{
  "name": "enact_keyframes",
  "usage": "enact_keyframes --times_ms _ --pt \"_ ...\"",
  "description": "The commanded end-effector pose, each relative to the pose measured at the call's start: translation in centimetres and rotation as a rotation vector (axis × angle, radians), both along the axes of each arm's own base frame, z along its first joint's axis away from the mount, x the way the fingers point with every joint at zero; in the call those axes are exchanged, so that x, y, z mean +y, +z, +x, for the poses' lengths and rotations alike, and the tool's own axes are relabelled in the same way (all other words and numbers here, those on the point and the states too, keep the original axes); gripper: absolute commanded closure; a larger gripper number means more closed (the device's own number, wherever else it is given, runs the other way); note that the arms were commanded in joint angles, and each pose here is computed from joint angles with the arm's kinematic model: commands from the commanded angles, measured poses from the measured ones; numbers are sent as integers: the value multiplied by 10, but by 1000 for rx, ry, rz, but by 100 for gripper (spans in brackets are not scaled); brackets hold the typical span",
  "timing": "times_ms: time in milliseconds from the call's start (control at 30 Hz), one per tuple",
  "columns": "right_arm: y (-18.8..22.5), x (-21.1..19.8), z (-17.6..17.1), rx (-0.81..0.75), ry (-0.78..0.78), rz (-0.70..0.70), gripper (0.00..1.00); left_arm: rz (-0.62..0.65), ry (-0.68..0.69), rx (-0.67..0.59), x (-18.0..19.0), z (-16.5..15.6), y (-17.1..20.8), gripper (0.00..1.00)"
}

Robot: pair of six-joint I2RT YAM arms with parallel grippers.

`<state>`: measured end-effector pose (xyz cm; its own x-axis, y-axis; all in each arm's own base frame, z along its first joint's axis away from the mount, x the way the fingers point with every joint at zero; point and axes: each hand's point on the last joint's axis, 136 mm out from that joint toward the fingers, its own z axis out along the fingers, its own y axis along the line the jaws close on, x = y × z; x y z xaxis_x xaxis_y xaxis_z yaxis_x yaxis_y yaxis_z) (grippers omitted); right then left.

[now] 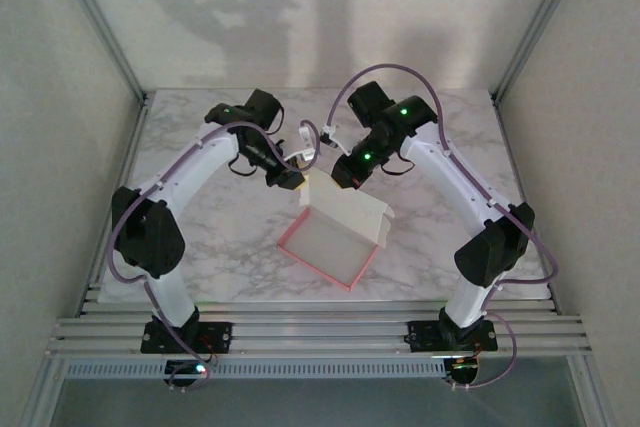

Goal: Fold the paper box

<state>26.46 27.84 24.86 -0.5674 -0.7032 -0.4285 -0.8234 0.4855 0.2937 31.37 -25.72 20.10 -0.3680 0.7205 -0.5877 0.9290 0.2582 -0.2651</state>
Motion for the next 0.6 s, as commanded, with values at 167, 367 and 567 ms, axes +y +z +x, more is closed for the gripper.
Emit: enact_keyframes --times_ms 167,367,567 --pt "4 6 1 -33 -5 20 97 1 23 -1 -10 5 3 100" --pt "-3 5 10 -53 -69 23 80 1 86 -11 -12 13 1 100" --pt "-1 -12 14 -57 -156 42 58 21 154 -23 -6 17 -10 100"
